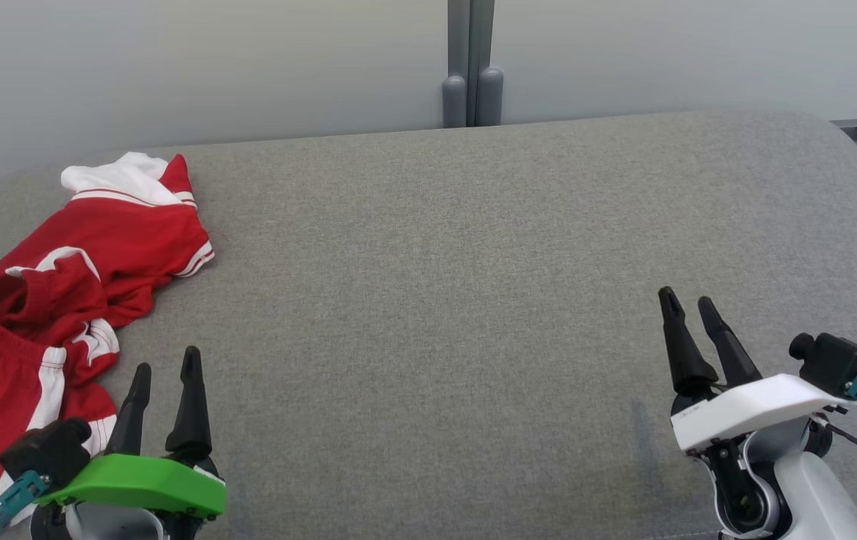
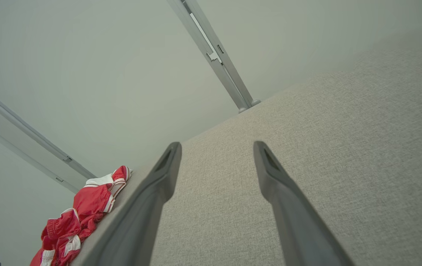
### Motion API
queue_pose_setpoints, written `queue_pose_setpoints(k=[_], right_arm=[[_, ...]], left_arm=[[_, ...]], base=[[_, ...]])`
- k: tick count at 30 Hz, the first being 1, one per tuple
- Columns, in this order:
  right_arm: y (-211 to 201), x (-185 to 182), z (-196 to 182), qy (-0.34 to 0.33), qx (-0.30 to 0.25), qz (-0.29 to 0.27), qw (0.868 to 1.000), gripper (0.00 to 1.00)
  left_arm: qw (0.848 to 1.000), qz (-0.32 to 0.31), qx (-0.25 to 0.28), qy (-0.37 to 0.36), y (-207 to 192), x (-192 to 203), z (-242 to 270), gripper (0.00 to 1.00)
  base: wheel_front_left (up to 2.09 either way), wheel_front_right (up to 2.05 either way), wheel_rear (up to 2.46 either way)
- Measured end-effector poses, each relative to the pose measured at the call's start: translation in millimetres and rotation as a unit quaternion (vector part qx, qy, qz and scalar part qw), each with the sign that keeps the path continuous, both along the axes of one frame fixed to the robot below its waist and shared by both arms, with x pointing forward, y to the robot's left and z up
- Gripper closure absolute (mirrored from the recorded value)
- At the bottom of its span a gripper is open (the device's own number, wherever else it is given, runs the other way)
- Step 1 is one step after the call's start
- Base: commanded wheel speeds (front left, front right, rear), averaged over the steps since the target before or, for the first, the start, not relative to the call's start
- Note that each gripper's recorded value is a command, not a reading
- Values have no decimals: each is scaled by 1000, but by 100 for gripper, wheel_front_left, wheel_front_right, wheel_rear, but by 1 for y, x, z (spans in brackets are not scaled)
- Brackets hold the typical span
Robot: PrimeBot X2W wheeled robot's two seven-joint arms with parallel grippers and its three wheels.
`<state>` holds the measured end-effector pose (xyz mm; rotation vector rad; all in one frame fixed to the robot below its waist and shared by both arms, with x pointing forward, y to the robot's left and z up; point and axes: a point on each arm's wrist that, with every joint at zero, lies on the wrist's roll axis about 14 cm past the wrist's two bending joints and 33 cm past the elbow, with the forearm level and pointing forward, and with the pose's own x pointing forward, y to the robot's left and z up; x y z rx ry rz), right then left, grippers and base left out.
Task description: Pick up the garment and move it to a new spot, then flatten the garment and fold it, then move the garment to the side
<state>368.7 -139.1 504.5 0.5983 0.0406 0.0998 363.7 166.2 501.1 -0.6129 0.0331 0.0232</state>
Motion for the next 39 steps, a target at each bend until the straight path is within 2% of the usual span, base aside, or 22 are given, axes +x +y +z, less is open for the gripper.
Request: queue_pose_setpoints(k=[11, 21, 39], right_arm=[[9, -2, 9, -29, -75, 8, 997, 0], [18, -4, 20, -66, -138, 19, 988, 0], [36, -14, 34, -127, -245, 38, 960, 0]], left_arm=[[997, -3, 73, -22, -6, -4, 9, 0], [990, -7, 132, -39, -11, -11, 13, 0], [973, -2, 219, -74, -15, -21, 22, 0]], base=[[0, 0, 0], [0, 0, 0], [0, 0, 0]])
